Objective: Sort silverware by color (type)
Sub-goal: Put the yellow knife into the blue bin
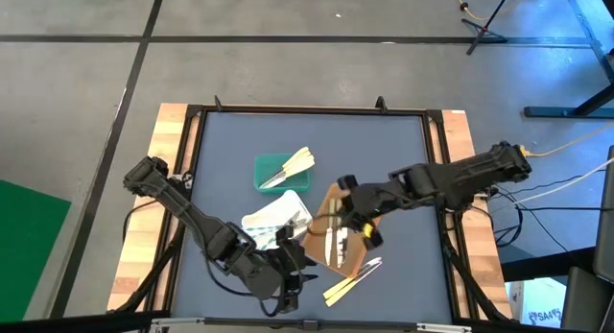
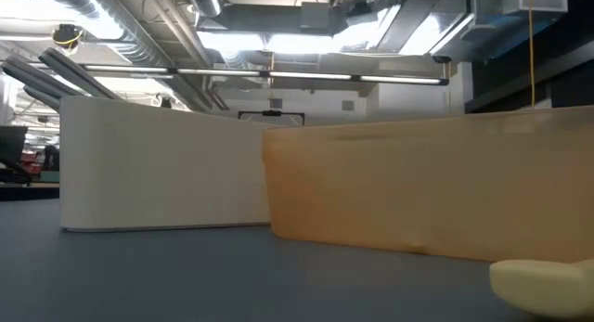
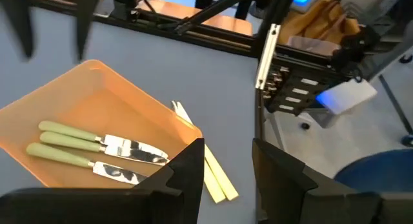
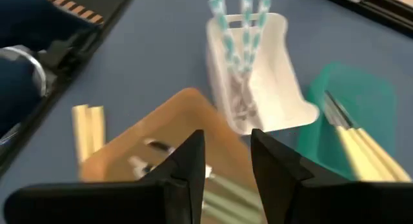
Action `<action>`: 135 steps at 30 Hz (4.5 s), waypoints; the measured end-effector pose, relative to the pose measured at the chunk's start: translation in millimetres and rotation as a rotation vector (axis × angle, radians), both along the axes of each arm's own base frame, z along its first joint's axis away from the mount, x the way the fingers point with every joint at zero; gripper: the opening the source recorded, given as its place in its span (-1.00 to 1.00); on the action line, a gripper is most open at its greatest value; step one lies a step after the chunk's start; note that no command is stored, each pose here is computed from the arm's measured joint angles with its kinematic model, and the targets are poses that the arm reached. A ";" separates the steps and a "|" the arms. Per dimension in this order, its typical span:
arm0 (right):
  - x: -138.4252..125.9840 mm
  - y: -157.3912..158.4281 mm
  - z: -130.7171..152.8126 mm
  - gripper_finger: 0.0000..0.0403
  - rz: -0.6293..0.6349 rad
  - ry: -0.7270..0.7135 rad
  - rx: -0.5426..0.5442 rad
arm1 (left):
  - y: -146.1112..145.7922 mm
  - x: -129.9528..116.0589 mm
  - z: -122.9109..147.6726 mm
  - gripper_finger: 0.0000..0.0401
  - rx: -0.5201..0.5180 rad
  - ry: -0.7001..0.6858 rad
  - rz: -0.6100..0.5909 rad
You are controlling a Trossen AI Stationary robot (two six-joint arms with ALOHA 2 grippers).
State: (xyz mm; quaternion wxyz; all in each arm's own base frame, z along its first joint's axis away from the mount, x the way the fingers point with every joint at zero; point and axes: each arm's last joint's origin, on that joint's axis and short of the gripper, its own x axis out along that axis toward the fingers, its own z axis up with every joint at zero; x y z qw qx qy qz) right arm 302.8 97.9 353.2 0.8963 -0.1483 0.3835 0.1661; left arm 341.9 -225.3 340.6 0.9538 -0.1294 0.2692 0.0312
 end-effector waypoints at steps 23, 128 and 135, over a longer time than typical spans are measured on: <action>-84.2 99.1 -51.2 -0.45 0.041 0.203 -0.095 | -57.5 59.2 -127.8 -0.38 -0.086 0.032 -0.020; -11.4 163.9 -197.8 -0.45 -0.139 0.416 0.073 | 56.0 -67.9 52.4 -0.38 0.524 0.166 -0.405; -12.4 164.8 -197.3 -0.45 -0.114 0.451 0.101 | 55.8 -67.9 52.4 -0.38 0.519 0.167 -0.409</action>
